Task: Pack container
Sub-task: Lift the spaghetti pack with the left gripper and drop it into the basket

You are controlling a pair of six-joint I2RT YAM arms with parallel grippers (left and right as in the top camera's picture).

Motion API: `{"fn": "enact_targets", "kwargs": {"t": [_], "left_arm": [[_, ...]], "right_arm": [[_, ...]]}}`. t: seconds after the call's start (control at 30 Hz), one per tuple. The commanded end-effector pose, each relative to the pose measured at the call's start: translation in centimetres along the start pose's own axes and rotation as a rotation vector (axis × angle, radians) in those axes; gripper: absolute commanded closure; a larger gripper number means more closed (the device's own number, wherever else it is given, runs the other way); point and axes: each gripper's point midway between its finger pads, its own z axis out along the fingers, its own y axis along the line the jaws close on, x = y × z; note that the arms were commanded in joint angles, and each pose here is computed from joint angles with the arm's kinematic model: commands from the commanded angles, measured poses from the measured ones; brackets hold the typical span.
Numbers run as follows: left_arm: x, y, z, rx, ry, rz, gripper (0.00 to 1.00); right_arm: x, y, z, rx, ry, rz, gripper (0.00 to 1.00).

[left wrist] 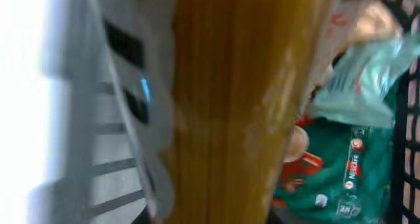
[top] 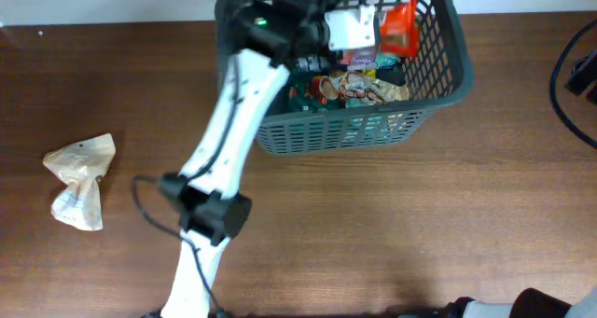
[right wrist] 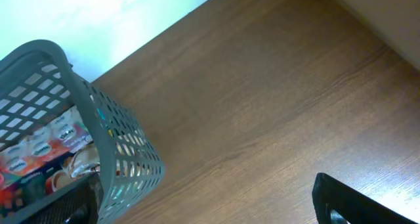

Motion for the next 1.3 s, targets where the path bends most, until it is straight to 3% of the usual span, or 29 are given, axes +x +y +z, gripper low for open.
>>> {"fn": "enact_targets", "kwargs": {"t": [0.0,0.07,0.13,0.3,0.37,0.5,0.63,0.8,0.9,1.0,1.27], "left_arm": [[0.6,0.7,0.8,-0.031,0.028,-0.059,0.98],[1.0,0.3,1.6,-0.024,0.057,-0.08,0.71],[1.3,0.3,1.6,-0.039,0.086,-0.106,0.59],[2.5,1.7,-1.3,-0.18,0.218,-0.196,0.14],[2.3,1.9,-3.4,-0.193,0.217,-0.197,0.03],[2.1,3.7,-11.5,-0.297,0.152,-0.261,0.0],[4.6,5.0,-20.0,-0.413,0.127,-0.331,0.0],[13.3,4.0,-28.7,-0.548,0.224,-0.472,0.0],[19.0,1.9,-31.6,-0.608,0.314,-0.592,0.01],[23.3,-1.0,-32.0,-0.6,0.349,-0.754,0.01],[34.7,-7.4,-27.3,-0.509,0.534,-1.178,0.01]], "right_arm": [[-0.3,-0.2,-0.1,0.007,-0.009,0.011,0.01],[-0.3,-0.2,-0.1,0.007,-0.009,0.011,0.01],[-0.3,-0.2,-0.1,0.007,-0.009,0.011,0.01],[-0.3,-0.2,-0.1,0.007,-0.009,0.011,0.01],[-0.3,-0.2,-0.1,0.007,-0.009,0.011,0.01],[-0.3,-0.2,-0.1,0.007,-0.009,0.011,0.01],[-0.3,-0.2,-0.1,0.007,-0.009,0.011,0.01],[-0.3,-0.2,-0.1,0.007,-0.009,0.011,0.01],[-0.3,-0.2,-0.1,0.007,-0.009,0.011,0.01],[-0.3,-0.2,-0.1,0.007,-0.009,0.011,0.01],[-0.3,-0.2,-0.1,0.007,-0.009,0.011,0.01]]}}
